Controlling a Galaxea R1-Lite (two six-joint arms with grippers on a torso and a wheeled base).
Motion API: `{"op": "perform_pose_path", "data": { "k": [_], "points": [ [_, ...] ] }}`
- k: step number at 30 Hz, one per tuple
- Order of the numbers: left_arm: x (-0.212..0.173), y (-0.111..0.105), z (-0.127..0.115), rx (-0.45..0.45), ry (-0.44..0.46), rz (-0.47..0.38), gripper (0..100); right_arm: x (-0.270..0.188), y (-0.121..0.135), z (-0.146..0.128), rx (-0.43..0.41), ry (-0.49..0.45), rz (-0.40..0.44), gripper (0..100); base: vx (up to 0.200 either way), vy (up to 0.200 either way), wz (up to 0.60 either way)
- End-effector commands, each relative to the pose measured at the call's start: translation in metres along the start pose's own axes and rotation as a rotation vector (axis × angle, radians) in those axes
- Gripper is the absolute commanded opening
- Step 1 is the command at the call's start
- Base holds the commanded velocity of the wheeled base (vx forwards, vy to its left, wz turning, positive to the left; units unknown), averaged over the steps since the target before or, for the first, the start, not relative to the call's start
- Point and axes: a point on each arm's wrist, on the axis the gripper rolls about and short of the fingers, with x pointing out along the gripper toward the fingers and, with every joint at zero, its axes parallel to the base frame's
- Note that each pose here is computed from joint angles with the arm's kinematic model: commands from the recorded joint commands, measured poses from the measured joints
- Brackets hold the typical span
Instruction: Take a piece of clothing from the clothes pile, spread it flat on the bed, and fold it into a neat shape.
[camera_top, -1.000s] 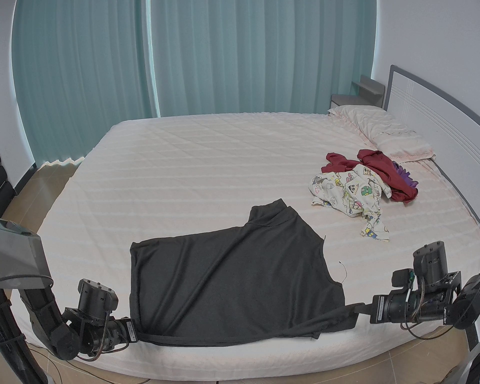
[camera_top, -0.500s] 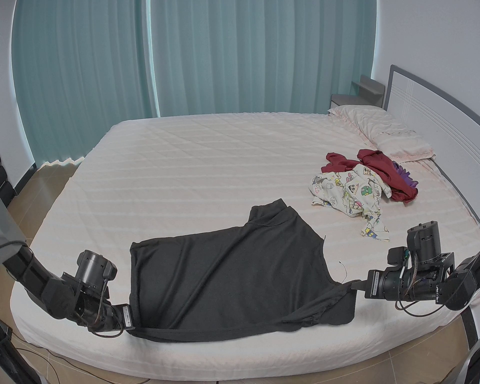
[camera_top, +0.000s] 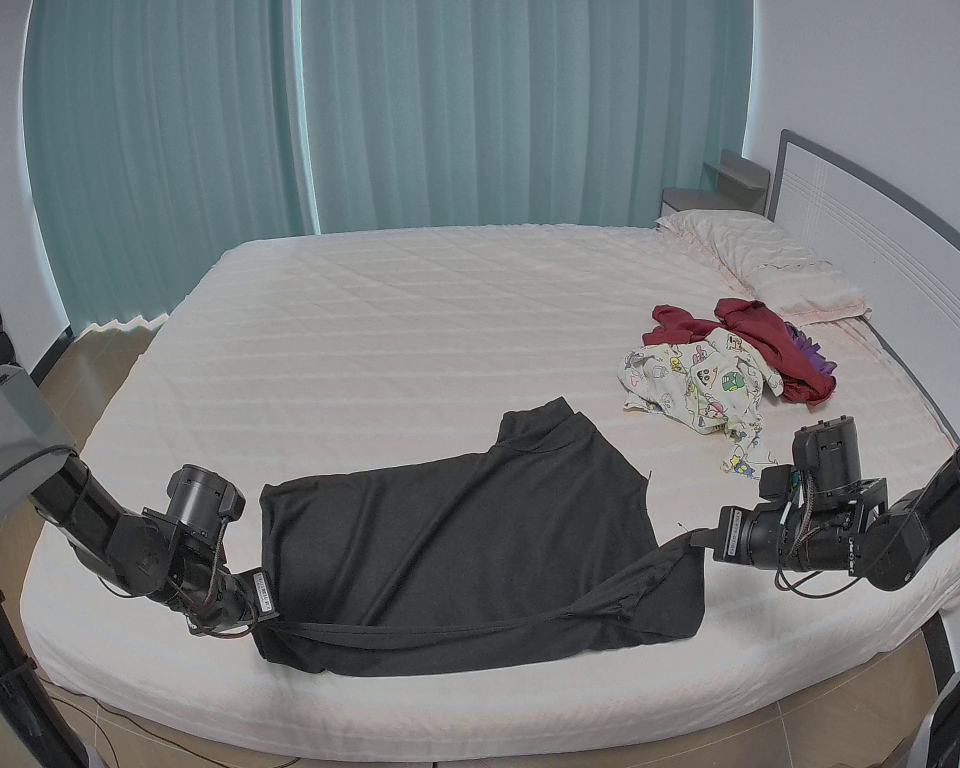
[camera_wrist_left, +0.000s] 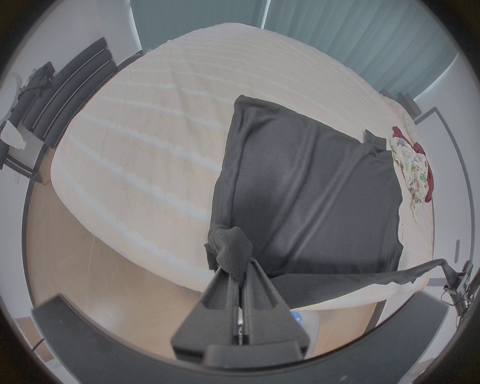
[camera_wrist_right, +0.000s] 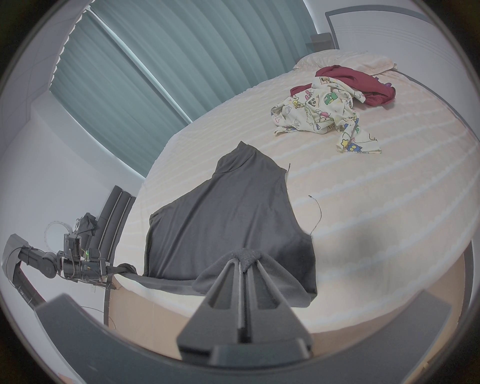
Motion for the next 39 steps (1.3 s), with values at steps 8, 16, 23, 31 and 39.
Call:
{"op": "perform_pose_path", "data": {
  "k": [8,16,23,31,39],
  "points": [
    [0.038,0.0,0.019,-0.097,0.009,0.038,0,0.047,-0.007,0.023,0.019,-0.018,-0.019,0,0.0,0.0,0.0],
    [0.058,-0.001,0.031,-0.141,0.008,0.051,0,0.071,-0.009,0.03,0.02,-0.023,-0.026,0,0.0,0.0,0.0],
    [0.077,-0.002,0.04,-0.152,0.013,0.059,0,0.091,-0.011,0.033,0.021,-0.029,-0.043,0,0.0,0.0,0.0],
    [0.087,-0.01,0.055,-0.2,-0.017,0.044,0,0.114,-0.015,0.032,0.037,-0.034,-0.051,0,0.0,0.0,0.0],
    [0.092,-0.01,0.053,-0.195,-0.027,0.079,100,0.138,-0.024,0.019,0.077,-0.058,-0.056,100,0.0,0.0,0.0]
  ]
}}
